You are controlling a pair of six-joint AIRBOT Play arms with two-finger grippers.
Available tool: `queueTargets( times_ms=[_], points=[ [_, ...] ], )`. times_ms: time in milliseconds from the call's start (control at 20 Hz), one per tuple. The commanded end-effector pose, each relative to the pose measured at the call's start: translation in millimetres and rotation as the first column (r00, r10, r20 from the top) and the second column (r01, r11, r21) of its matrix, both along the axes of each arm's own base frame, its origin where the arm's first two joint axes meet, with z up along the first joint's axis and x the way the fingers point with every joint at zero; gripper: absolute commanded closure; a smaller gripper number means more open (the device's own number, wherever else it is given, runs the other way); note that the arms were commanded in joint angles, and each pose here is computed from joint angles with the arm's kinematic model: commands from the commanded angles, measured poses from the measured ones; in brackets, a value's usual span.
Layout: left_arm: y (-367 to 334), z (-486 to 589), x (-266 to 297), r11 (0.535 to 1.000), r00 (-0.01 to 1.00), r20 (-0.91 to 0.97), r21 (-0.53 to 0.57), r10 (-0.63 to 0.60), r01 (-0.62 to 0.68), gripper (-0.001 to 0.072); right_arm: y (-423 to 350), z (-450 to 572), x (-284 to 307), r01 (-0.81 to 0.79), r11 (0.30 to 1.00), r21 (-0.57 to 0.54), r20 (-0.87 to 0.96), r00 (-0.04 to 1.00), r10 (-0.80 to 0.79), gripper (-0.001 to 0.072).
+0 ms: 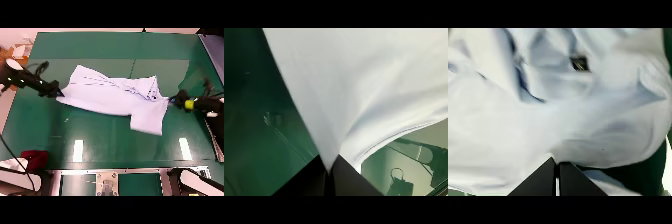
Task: Fold the shirts.
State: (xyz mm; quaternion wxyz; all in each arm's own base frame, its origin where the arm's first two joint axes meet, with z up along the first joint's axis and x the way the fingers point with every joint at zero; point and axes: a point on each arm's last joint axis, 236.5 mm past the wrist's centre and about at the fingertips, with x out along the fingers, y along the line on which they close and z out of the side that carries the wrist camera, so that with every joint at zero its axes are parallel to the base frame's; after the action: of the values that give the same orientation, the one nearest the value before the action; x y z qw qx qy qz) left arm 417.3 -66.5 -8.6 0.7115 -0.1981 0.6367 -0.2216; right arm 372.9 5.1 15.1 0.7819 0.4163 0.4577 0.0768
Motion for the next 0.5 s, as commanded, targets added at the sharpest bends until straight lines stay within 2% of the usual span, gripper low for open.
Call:
queueTargets(
  times_ms=[0,100,200,300,450],
  points=[
    [-7,78,8,1.0,0.986,0.166,-0.013,-0.018,0.02,0.0683,-2,108,-1,-0.06,0.997,-0.052,0.168,0.984,0.068,0.0698],
    [-16,161,13,0.999,0.926,0.378,-0.03,-0.002,0.014,0.0683,-8,188,1,-0.023,0.989,-0.149,0.335,0.939,0.073,0.0698],
    [-22,276,1,1.0,0.764,0.646,-0.017,0.015,-0.005,0.0683,-11,283,-11,0.061,0.965,-0.256,0.525,0.847,0.086,0.0698],
    [-22,400,-37,0.998,0.488,0.873,0.009,0.023,-0.064,0.0683,-17,384,-38,0.23,0.914,-0.334,0.717,0.692,0.088,0.0698],
    [-34,539,-140,0.994,0.079,0.997,-0.005,0.014,-0.106,0.0683,-15,506,-104,0.498,0.795,-0.348,0.894,0.432,0.121,0.0698]
  ],
)
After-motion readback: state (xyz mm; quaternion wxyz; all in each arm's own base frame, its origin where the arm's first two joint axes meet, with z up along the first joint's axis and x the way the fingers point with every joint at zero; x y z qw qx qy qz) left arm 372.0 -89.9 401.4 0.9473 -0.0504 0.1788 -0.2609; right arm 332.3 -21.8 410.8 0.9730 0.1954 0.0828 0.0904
